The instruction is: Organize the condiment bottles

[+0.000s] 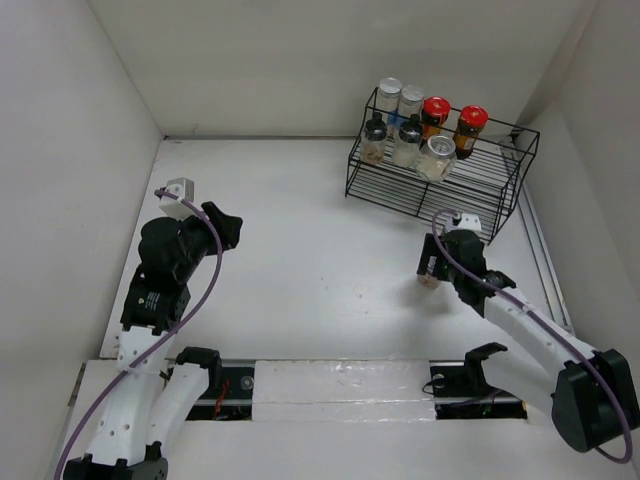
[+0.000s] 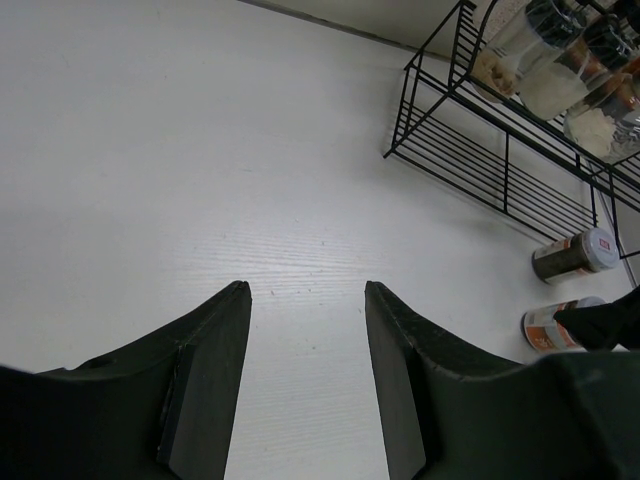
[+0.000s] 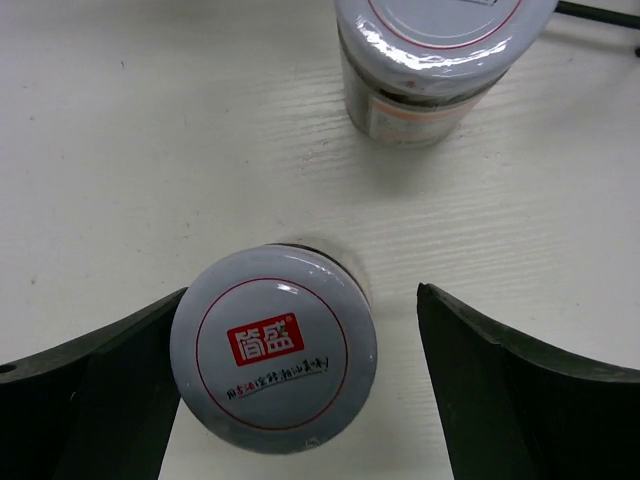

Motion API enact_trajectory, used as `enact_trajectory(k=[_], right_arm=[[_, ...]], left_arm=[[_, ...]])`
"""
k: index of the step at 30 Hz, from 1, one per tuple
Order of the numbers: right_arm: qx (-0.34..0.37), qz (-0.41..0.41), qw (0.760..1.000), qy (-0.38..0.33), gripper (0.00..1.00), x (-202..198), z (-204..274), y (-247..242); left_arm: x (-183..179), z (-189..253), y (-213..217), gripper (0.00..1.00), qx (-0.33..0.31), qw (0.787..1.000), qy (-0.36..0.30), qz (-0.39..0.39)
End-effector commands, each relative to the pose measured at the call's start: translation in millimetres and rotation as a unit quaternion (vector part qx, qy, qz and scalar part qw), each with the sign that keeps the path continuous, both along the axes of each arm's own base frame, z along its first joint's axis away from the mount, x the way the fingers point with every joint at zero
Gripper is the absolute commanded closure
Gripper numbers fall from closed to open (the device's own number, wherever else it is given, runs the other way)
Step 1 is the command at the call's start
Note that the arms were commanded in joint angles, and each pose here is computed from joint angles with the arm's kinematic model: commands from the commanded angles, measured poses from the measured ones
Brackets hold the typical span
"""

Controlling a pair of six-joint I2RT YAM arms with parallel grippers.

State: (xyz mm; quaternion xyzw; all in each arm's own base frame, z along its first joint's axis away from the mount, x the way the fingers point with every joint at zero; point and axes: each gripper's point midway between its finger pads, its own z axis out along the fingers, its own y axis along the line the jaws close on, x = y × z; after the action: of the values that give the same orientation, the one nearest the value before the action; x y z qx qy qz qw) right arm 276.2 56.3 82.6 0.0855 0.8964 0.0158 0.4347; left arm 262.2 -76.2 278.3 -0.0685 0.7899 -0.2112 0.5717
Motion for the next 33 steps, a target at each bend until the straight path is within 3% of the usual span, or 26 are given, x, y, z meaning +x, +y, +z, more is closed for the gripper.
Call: enact_trajectory(k=[1,3,4,7,8,9,15,21,27,33], right_arm=[[0.019,0.002,0.999,-0.041,0.07,22.4,17.8,13.3],[0.018,0.006,0.999,-0.035,0.15,24.2,14.0,20.0],[0.018,0.006,0.999,-0.035,0.29,24.2,14.0,20.0],[0.019,0.020,0.999,-0.044,0.45,21.7,23.9,29.1],[0.010,0.014,0.998,-0.054,0.46,21.1,33.1,27.9],[0.006,0.022,0.998,-0.051,0.46,13.2,38.7,33.7],[0.047,0.019,0.975,-0.216,0.46,18.4,178.0,34.6],[0.013,-0.041,0.955,-0.294,0.46,70.1,266.3,-12.7],[0.011,-0.076,0.947,-0.311,0.46,126.6,295.0,-55.7],[-0.003,-0.078,0.961,-0.267,0.46,169.7,269.2,-72.1]], left_arm=[[3.4,13.5,-1.3,0.55,-0.001,1.000,-0.027,-0.007],[3.4,13.5,-1.3,0.55,-0.001,1.000,-0.027,-0.007],[3.4,13.5,-1.3,0.55,-0.001,1.000,-0.027,-0.007],[3.4,13.5,-1.3,0.55,-0.001,1.000,-0.027,-0.007],[3.4,13.5,-1.3,0.55,-0.001,1.000,-0.027,-0.007],[3.4,13.5,-1.3,0.55,-0.001,1.000,-0.027,-0.007],[3.6,9.3,-1.4,0.55,0.000,1.000,-0.022,-0.007],[4.2,9.2,0.4,0.55,0.001,1.000,-0.023,-0.001],[3.6,9.3,-1.4,0.55,0.000,1.000,-0.022,-0.007],[3.5,9.3,-1.6,0.55,-0.001,1.000,-0.022,-0.007]])
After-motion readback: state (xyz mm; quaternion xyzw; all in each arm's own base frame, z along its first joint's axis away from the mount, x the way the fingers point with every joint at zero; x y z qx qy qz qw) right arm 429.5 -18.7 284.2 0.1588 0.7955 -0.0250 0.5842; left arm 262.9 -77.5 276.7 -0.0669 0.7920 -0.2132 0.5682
